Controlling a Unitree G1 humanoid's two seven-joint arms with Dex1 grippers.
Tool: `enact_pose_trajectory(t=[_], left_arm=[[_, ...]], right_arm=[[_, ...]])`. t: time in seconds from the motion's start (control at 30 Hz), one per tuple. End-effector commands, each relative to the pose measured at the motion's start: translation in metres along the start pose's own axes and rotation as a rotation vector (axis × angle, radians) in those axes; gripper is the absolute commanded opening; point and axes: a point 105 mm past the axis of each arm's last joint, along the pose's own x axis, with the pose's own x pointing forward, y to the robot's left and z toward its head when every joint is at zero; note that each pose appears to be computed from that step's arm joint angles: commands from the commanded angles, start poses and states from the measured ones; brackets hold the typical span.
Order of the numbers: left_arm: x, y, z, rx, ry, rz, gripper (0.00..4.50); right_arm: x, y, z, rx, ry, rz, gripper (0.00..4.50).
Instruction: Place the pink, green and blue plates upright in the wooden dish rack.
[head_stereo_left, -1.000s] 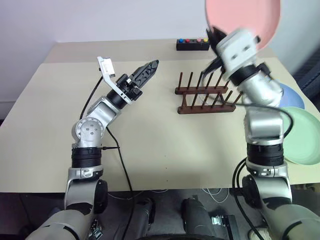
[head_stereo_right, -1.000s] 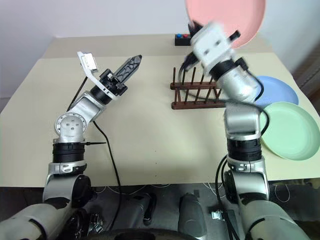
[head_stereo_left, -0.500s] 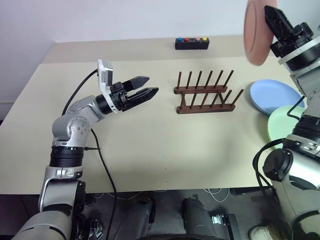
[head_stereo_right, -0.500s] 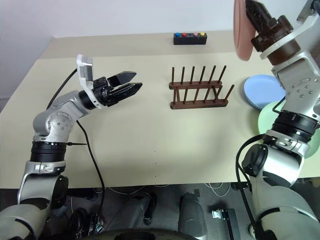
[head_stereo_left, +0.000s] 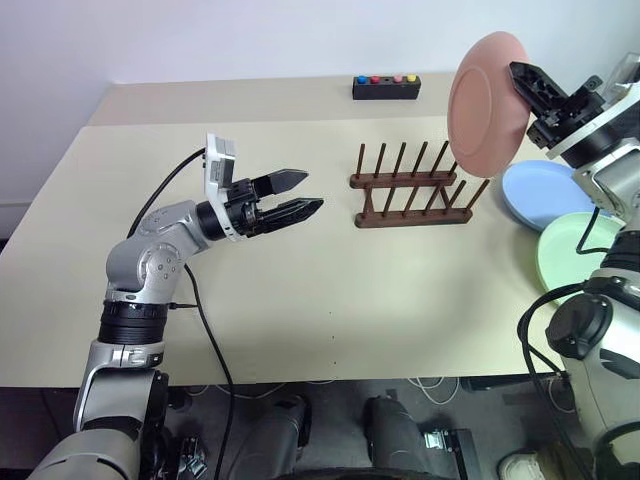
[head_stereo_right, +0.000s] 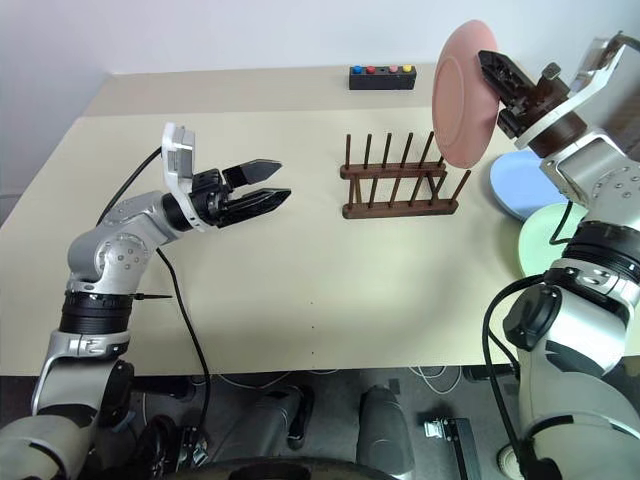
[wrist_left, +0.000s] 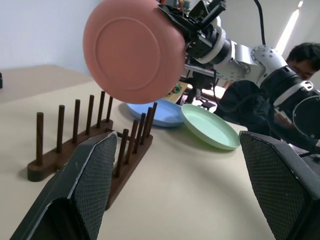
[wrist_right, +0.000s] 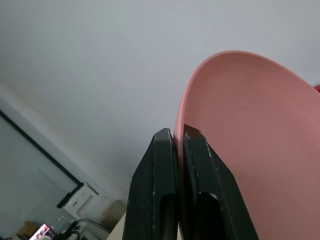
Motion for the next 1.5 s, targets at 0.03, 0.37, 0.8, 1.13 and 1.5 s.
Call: enact_pose_trajectory(t=[0.03, 0.37, 0.8, 1.13, 1.5], left_arm=[[0.001, -0.006, 0.010, 0.044, -0.017, -0.019, 3.97], [0.001, -0.006, 0.008, 0.050, -0.013, -0.017, 3.97], [-0.002, -0.002, 0.007, 0.058, -0.003, -0.001, 4.04], [-0.002, 0.000, 0.007, 0.056, -0.004, 0.005, 4.04], [-0.001, 0.002, 0.007, 0.051, -0.004, -0.003, 4.04]], right_arm=[[-0.002, 0.014, 0.024, -0.008, -0.073, 0.047, 0.00], [-0.013, -0.011, 0.021, 0.066, -0.095, -0.030, 0.00], [-0.018, -0.033, 0.008, 0.090, -0.066, -0.123, 1.93], [-0.018, -0.028, 0.008, 0.002, -0.038, -0.101, 4.46], [-0.024, -0.014, 0.032, -0.383, -0.145, -0.091, 4.46]])
